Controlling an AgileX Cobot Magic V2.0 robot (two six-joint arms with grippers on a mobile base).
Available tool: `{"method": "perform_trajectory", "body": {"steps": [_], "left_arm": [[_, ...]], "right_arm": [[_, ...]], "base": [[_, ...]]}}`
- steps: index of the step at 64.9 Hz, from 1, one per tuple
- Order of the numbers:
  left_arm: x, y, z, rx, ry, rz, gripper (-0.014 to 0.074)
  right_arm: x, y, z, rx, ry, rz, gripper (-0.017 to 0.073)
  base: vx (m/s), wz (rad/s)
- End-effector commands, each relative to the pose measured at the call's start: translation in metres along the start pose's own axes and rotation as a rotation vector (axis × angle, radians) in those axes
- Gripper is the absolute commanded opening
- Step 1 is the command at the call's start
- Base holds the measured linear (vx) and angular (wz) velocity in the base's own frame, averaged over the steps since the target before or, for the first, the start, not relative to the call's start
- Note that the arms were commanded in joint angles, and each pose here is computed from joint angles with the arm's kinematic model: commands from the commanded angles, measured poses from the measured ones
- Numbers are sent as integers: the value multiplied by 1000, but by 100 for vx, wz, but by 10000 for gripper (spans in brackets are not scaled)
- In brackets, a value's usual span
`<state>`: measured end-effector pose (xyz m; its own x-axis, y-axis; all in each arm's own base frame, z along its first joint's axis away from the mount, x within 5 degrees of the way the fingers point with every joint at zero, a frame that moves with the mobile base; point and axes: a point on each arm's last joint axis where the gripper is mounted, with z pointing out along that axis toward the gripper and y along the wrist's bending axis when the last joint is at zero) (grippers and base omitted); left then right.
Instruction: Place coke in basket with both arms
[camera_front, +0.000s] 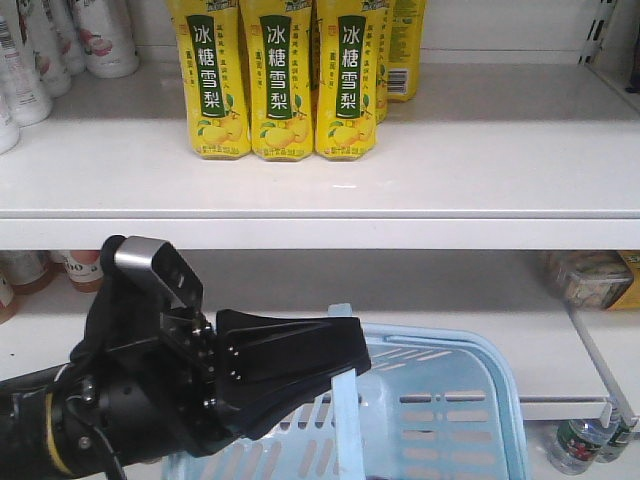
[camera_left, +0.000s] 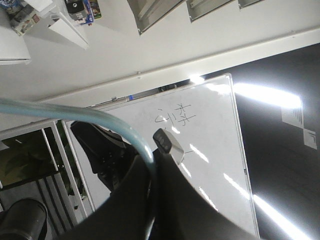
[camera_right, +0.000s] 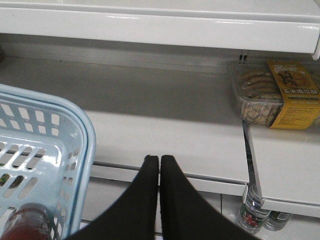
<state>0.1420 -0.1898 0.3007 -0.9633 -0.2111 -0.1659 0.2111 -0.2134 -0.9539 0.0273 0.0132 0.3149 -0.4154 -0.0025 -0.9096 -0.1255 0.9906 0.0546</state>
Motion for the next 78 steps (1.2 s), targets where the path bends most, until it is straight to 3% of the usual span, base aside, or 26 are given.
{"method": "perform_trajectory", "body": {"steps": [1,10,18,21,29,39,46,62,71,78], "left_arm": [[3,-37,-7,198,-31,27,-6],[12,-30,-27,88,-117,20,-6],[21,-26,-43,33,-167,23,-6],[24,-26,-50,14,-185,52,-6],[30,-34,-64,2,-248,189,-6],[36,-48,-78,23,-307,307,-6],[37,-50,-87,-13,-361,359,-6],[36,-46,-102,-194,-453,437,-6],[35,-42,-110,-311,-477,538,-6],[34,-39,-114,-402,-478,647,-6]], "right_arm": [[-13,0,-4,10,-77,4,-5],[-13,0,-4,10,-77,4,-5],[-13,0,-4,10,-77,4,-5],[-13,0,-4,10,-77,4,-5],[-13,0,-4,10,-77,0,-5],[-13,0,-4,9,-77,1,-5],[-13,0,-4,9,-77,1,-5],[-13,0,-4,9,-77,1,-5],[-13,0,-4,9,-77,1,-5],[-13,0,-4,9,-76,1,-5]], "base": [[0,0],[0,0],[0,0],[0,0],[0,0],[0,0],[0,0],[0,0],[0,0],[0,0]]}}
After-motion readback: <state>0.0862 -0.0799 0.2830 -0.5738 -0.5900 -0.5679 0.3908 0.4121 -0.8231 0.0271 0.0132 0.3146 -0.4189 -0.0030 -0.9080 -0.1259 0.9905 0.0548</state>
